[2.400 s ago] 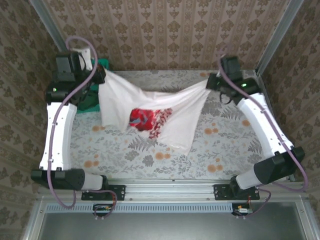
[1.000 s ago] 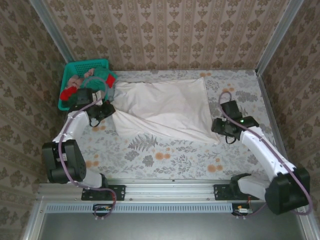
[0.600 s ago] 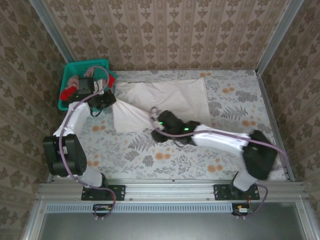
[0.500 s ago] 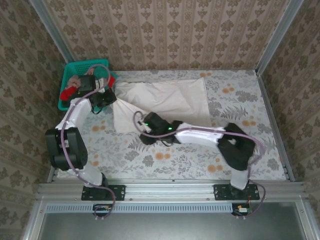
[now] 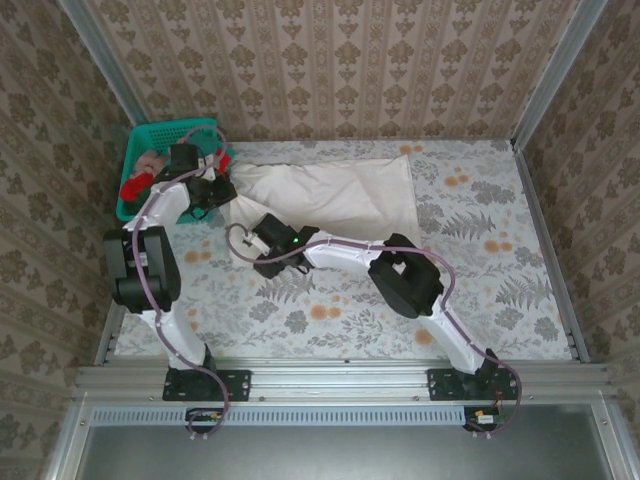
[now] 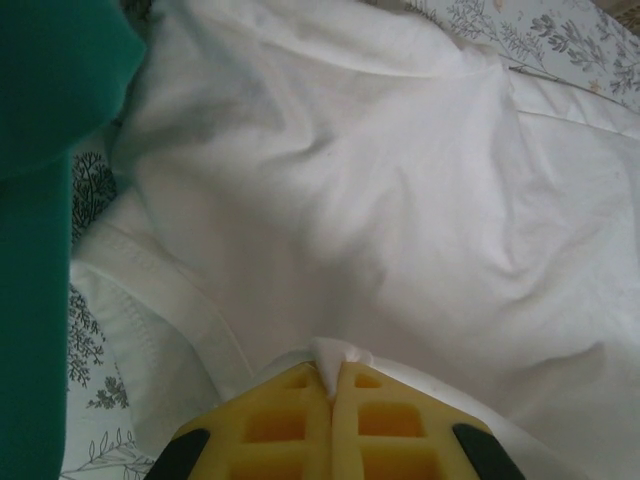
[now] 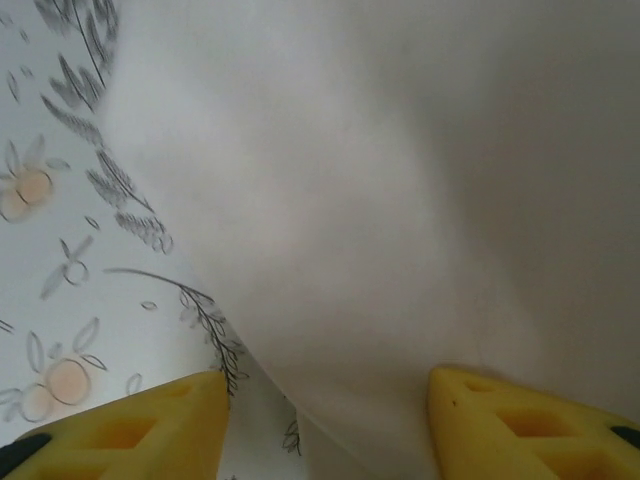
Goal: Fold and stack the t-shirts
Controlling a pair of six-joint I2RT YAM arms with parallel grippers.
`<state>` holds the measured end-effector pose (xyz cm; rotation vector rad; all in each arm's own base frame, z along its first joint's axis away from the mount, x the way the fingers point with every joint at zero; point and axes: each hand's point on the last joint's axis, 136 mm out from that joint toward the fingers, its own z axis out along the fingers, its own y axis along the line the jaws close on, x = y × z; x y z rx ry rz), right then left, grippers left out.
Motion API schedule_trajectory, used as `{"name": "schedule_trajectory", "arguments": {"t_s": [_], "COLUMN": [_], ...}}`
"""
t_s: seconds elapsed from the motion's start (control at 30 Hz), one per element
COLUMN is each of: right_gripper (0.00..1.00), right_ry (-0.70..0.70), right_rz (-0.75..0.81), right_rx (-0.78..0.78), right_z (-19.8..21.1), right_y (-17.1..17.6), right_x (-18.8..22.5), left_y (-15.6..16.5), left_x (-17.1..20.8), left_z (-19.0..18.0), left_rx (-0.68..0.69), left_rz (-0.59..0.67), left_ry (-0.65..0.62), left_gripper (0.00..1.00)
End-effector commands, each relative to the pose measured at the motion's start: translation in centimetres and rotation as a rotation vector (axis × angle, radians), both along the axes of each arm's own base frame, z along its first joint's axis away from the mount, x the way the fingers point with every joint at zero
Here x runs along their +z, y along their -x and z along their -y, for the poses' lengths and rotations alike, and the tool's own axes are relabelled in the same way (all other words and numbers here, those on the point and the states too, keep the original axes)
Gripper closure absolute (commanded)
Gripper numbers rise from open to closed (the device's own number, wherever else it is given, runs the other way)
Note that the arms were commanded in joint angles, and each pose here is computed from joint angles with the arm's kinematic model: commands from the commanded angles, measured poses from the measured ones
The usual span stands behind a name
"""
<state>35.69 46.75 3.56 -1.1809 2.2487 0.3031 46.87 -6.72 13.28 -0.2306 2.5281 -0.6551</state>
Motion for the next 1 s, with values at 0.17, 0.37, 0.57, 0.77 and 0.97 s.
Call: {"name": "schedule_trajectory", "arguments": {"t_s": [0.17, 0.37, 0.57, 0.77, 0.97], "right_gripper": [0.77, 1.0, 1.0, 0.84, 0.36], "right_ry": [0.189, 0.01, -0.217, -0.335, -0.164], "right_rz": [0.105, 0.152, -0.04, -0.341, -0.305], "right_rx": [0.049, 0.03, 0.076, 0.117, -0.134], "right_z": [1.9, 2.1, 2.7, 3.3, 6.7], "right_y": [-0.5, 0.7, 5.0, 6.1, 0.4], "right_x": [-1.4, 7.6, 14.8, 11.2, 5.7], "left_y": [-0.7, 0.8, 3.5, 4.8, 4.7], "left_x": [2.3, 5.6, 7.4, 4.4, 0.8], "left_z": [0.2, 1.1, 1.8, 2.0, 2.0], "left_rx": [-0.034, -0.069, -0.111, -0.138, -0.159], "left_rz": [0.045, 0.096, 0.136, 0.067, -0.025], "left_ry": [0.016, 0.059, 0.051, 0.039, 0.024], "left_gripper": [0.96, 0.96, 0.94, 0.94, 0.94]}}
